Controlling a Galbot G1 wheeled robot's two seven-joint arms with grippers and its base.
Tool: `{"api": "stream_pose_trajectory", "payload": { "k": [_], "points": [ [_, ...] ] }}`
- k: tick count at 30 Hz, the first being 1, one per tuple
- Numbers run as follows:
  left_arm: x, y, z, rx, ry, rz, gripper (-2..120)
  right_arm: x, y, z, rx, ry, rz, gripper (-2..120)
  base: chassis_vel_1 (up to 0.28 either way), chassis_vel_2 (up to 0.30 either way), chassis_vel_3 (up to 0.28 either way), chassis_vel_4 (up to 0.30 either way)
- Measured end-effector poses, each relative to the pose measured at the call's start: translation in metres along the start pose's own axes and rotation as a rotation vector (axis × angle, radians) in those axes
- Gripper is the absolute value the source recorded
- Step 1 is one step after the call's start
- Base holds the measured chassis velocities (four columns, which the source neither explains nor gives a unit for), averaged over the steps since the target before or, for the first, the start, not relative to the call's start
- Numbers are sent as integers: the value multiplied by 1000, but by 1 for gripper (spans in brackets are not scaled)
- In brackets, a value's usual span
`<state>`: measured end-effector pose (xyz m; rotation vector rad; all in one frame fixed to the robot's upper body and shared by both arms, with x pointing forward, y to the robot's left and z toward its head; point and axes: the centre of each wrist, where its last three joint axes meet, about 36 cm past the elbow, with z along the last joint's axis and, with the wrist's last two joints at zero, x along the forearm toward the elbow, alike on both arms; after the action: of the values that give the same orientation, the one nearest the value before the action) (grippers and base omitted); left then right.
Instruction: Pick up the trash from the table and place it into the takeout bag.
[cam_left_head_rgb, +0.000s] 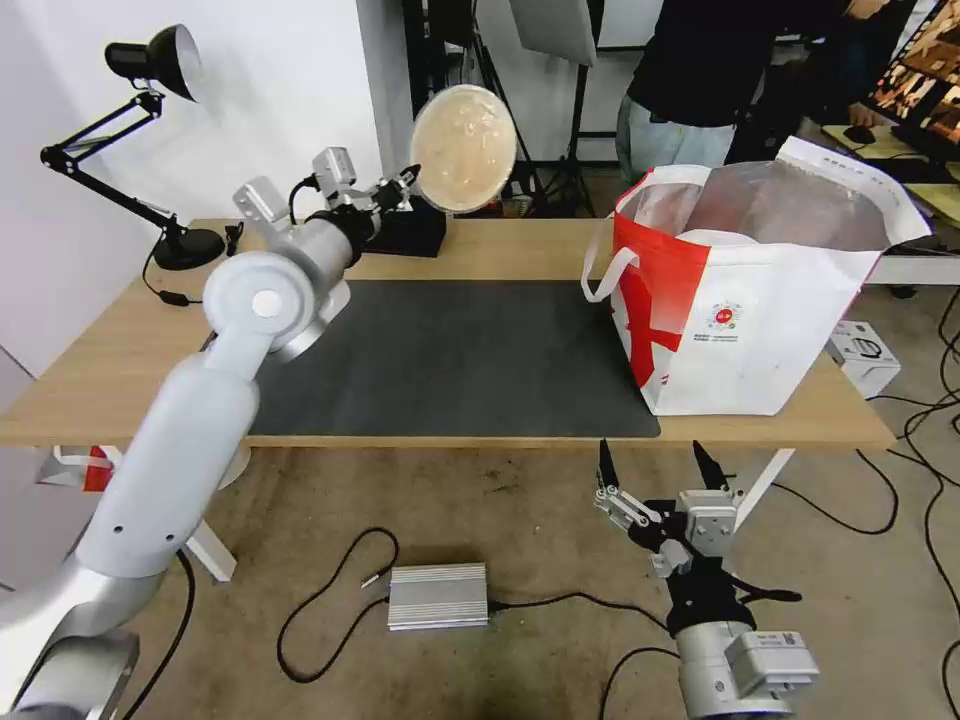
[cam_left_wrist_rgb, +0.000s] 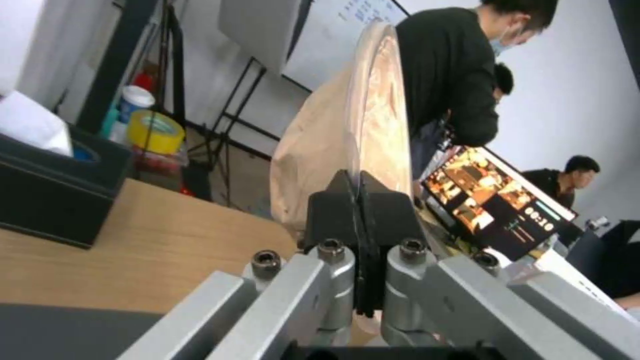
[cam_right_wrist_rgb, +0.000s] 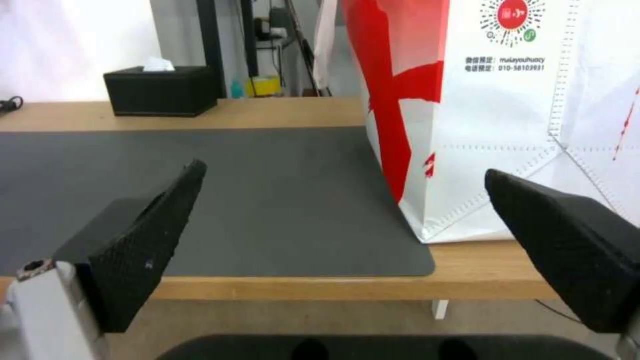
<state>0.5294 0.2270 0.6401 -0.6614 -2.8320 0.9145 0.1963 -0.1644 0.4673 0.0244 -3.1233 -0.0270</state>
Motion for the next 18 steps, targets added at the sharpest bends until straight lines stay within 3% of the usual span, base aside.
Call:
{"api": "stream_pose_trajectory", "payload": {
  "k": [18],
  "points": [
    [-32, -26, 2, -13, 26, 55, 0, 0, 0, 0, 0, 0, 0, 100, 0, 0, 0, 0]
  ]
}}
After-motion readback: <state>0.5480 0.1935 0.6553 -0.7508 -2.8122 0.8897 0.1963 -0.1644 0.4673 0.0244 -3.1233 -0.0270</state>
